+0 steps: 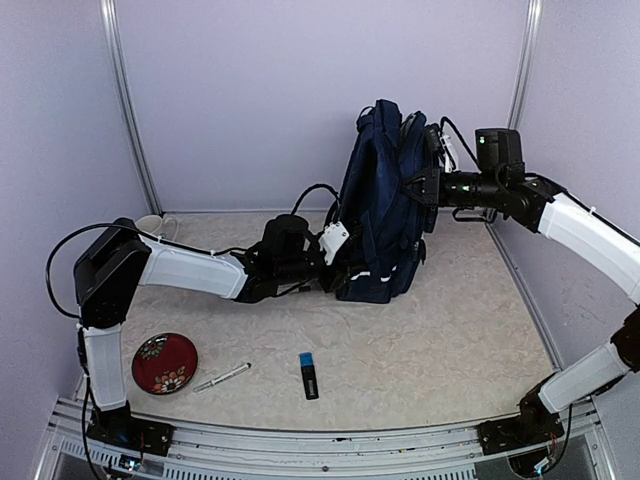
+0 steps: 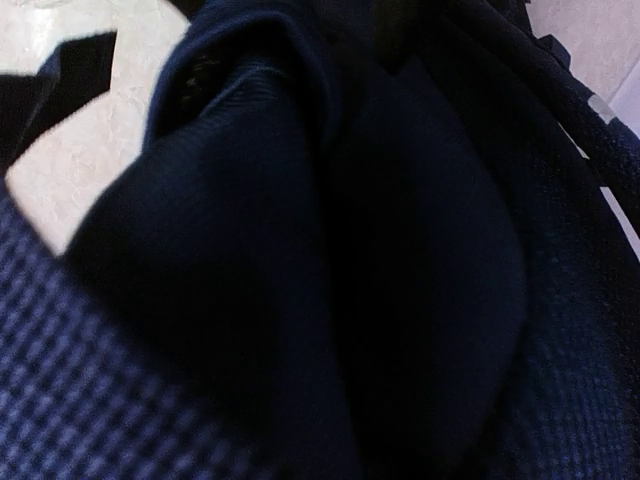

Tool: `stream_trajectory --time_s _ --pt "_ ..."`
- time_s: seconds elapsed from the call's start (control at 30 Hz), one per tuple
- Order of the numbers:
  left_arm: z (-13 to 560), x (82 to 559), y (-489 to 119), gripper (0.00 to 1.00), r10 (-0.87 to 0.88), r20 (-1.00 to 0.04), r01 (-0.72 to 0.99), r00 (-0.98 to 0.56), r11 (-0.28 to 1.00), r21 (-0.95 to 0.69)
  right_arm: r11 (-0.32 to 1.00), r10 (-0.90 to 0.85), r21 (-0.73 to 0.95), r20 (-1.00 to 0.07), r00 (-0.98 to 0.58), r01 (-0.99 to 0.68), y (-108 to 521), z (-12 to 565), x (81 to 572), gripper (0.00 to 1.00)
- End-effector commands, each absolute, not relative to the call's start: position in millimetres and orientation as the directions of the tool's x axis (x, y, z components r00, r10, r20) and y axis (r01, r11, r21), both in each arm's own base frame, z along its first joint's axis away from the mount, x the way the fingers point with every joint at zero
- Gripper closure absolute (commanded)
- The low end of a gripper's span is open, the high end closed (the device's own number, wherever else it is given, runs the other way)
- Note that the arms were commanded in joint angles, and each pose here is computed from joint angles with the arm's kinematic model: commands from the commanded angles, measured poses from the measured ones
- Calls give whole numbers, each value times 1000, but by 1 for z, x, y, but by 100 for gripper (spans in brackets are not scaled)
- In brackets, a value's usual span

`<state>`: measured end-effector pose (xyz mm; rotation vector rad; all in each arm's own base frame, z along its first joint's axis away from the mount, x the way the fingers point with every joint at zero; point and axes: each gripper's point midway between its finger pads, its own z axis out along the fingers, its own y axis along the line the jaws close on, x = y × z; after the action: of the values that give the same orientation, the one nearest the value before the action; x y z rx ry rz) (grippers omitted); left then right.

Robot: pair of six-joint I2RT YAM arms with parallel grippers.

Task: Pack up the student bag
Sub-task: Pass from the right arm to the left, then pick up the largest pocket of the bag from the student bag.

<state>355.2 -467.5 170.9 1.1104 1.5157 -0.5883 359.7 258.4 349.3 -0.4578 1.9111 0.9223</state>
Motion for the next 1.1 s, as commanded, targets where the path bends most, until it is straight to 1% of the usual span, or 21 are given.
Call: stream_trajectory --time_s 0.0,0.03,0.07,0.1,0.17,0.23,0.33,0.43,0.53,0.6,0.73,0.87,0.97,1.07 --pt "190 359 -473 87 225 -964 869 144 437 232 641 47 390 -880 -473 -661 258 360 362 100" --pt "188 356 -475 98 219 -966 880 137 421 220 645 39 387 -878 -478 -659 258 360 360 99" --pt "188 353 -476 100 205 -971 888 127 412 203 651 31 386 -874 -486 -654 256 359 358 91" --pt "188 352 -475 100 188 -976 894 113 408 182 659 23 386 -868 -496 -645 253 357 355 86" --pt "192 346 -472 100 148 -985 908 89 394 141 685 5 381 -855 -518 -622 245 352 345 82" --pt "197 342 -468 100 109 -991 918 73 381 110 707 -12 377 -840 -542 -599 238 347 330 82" --pt "197 339 -467 100 95 -993 924 63 371 94 691 -31 416 -799 -600 -590 238 325 302 83" --pt "196 337 -469 100 86 -995 933 47 352 75 644 -33 472 -769 -638 -602 255 294 286 83" --pt "199 331 -472 100 68 -997 948 30 315 50 567 -50 502 -770 -636 -653 282 277 278 83" --pt "199 327 -473 100 75 -997 954 34 295 55 556 -82 476 -784 -616 -681 299 270 284 82" --pt "198 330 -467 100 86 -995 941 45 330 71 605 -138 384 -812 -566 -698 318 263 317 86" --pt "198 330 -464 100 90 -995 943 45 324 72 617 -159 341 -829 -537 -709 330 254 338 87" --pt "196 329 -465 100 95 -994 944 51 320 79 656 -157 309 -837 -525 -689 330 246 352 83" --pt "193 332 -465 100 101 -993 942 56 323 86 670 -161 286 -845 -509 -686 331 245 361 82"
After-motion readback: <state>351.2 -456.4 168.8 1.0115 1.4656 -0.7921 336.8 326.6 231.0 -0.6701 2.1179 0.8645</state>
